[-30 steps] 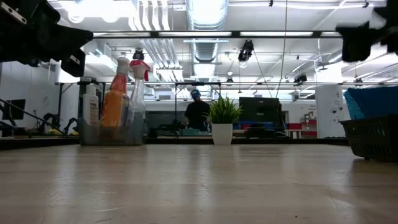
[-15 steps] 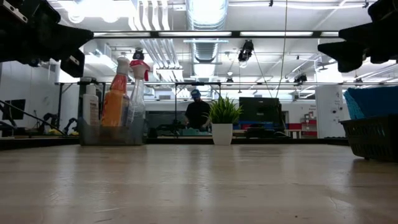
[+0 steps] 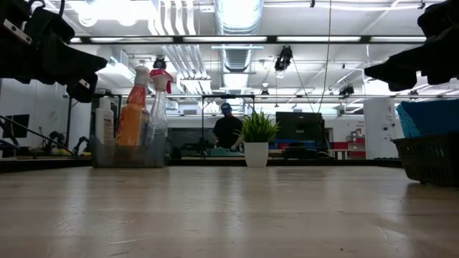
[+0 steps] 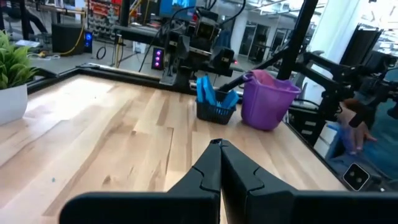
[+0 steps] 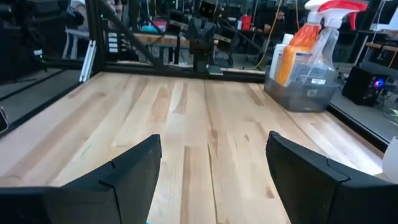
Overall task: Pick & Place Kitchen Items
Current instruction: Return to Home Position
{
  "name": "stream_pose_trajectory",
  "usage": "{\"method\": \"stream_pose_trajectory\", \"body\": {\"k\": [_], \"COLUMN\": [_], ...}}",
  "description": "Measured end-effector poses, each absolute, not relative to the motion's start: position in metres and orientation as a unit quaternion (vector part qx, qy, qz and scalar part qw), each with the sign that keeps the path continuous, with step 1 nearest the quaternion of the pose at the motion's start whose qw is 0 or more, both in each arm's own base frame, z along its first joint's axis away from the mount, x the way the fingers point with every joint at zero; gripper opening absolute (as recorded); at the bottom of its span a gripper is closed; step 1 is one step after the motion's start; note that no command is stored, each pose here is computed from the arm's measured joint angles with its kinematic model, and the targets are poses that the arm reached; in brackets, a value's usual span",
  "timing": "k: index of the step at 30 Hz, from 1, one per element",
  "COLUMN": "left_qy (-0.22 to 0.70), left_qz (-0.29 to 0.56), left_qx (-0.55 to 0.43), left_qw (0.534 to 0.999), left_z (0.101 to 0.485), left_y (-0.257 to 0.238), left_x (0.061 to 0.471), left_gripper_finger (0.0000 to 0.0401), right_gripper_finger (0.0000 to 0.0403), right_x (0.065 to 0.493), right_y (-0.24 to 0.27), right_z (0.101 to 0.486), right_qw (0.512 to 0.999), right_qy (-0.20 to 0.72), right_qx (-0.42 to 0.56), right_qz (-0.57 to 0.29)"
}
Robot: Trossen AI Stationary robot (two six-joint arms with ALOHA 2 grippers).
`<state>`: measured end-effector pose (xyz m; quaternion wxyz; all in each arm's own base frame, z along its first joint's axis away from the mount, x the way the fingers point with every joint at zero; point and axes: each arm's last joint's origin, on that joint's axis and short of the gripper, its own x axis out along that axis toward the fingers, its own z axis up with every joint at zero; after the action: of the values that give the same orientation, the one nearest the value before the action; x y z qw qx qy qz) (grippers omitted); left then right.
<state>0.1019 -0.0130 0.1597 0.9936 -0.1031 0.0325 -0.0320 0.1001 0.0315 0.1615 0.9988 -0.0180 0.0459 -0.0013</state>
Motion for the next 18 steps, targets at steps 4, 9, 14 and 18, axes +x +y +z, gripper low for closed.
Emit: {"method": "stream_pose_trajectory", "body": {"k": [4, 9, 14, 18], "left_qy": [0.032, 0.033, 0.033, 0.033], "left_qz": [-0.032, -0.032, -0.032, -0.032], "left_qx": [-0.103, -0.101, -0.101, -0.102], "left_qw": [0.994, 0.994, 0.994, 0.994], "left_z": [0.1597, 0.1597, 0.1597, 0.1595], "left_y": [-0.013, -0.013, -0.013, -0.0129], "left_x": [0.1019, 0.1019, 0.1019, 0.1019], "left_gripper_finger": [0.0, 0.0, 0.0, 0.0], "right_gripper_finger": [0.0283, 0.0283, 0.0283, 0.0283], "right_x": [0.1014, 0.1025, 0.1033, 0.1038], "right_y": [0.0321, 0.0326, 0.0329, 0.0331], "right_z": [0.1602, 0.1585, 0.1577, 0.157], "right_qw": [0.998, 0.998, 0.997, 0.997], "right_qy": [0.054, 0.064, 0.069, 0.073], "right_qx": [-0.022, -0.026, -0.029, -0.03], "right_qz": [-0.001, -0.001, -0.001, -0.001]}}
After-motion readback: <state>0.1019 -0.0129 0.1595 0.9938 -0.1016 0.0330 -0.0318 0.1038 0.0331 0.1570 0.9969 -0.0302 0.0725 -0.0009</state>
